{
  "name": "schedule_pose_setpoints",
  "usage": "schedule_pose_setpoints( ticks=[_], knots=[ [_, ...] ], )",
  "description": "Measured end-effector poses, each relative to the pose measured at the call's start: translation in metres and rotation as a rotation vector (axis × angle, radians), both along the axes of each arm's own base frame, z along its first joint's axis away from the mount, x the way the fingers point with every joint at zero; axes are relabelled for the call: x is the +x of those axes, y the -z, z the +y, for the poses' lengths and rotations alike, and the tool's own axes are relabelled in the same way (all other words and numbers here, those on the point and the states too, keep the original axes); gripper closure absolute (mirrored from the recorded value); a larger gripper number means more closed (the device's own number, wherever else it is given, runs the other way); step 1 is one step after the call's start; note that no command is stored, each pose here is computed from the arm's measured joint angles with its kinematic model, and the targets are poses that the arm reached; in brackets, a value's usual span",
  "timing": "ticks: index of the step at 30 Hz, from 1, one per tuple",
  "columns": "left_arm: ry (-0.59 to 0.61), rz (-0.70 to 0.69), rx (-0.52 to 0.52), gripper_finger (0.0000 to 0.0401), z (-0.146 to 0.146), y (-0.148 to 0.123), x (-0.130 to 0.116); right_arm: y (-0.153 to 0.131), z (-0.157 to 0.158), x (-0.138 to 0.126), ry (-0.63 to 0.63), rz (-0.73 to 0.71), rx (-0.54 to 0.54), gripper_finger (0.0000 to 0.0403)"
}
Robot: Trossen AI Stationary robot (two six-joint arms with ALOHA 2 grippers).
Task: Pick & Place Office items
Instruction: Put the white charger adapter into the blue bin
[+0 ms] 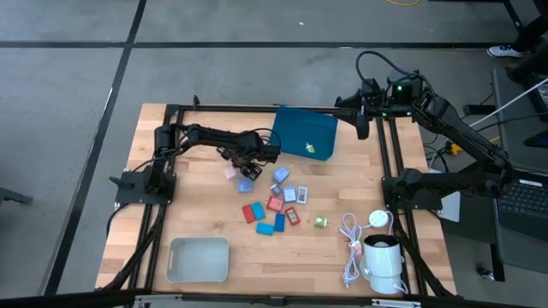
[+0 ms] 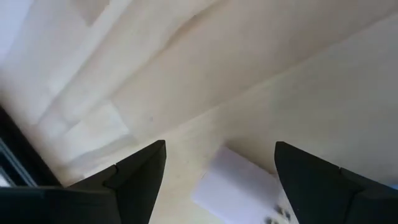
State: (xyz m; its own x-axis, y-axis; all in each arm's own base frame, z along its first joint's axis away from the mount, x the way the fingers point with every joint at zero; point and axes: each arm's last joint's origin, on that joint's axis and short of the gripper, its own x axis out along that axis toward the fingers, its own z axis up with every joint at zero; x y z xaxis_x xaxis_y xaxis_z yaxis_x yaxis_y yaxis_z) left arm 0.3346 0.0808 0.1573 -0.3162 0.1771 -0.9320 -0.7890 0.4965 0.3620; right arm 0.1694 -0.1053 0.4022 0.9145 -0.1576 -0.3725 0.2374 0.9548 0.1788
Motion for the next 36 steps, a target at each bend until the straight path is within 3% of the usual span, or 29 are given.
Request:
schedule_pose_setpoints(
  ticks=[9, 13, 20, 23, 30, 33, 36],
  knots=[
    [-0.150, -0.040, 0.004, 0.0107, -0.003, -0.001, 0.002, 0.000, 0.000, 0.000, -0.001, -0.002, 0.003, 0.0192],
    [-0.068, -0.035, 0.039, 0.0107, -0.009, -0.008, 0.002, 0.000, 0.000, 0.000, -0.002, -0.002, -0.001, 0.0192],
    [-0.003, 0.054, -0.037, 0.0107, -0.023, -0.025, -0.012, 0.000, 0.000, 0.000, -0.002, -0.002, -0.001, 0.0192],
    [0.164, 0.050, -0.079, 0.0107, -0.032, -0.037, -0.014, 0.000, 0.000, 0.000, -0.004, -0.001, -0.004, 0.0192],
    [0.752, 0.066, -0.141, 0.0107, -0.052, -0.066, -0.022, 0.000, 0.000, 0.000, -0.005, 0.000, -0.007, 0.0192],
    [0.908, -0.061, -0.172, 0.0107, -0.055, -0.074, -0.027, 0.000, 0.000, 0.000, -0.006, 0.000, -0.010, 0.0192],
    [0.984, -0.183, -0.168, 0.0107, -0.054, -0.077, -0.035, 0.000, 0.000, 0.000, -0.013, 0.002, -0.028, 0.0192]
  ],
)
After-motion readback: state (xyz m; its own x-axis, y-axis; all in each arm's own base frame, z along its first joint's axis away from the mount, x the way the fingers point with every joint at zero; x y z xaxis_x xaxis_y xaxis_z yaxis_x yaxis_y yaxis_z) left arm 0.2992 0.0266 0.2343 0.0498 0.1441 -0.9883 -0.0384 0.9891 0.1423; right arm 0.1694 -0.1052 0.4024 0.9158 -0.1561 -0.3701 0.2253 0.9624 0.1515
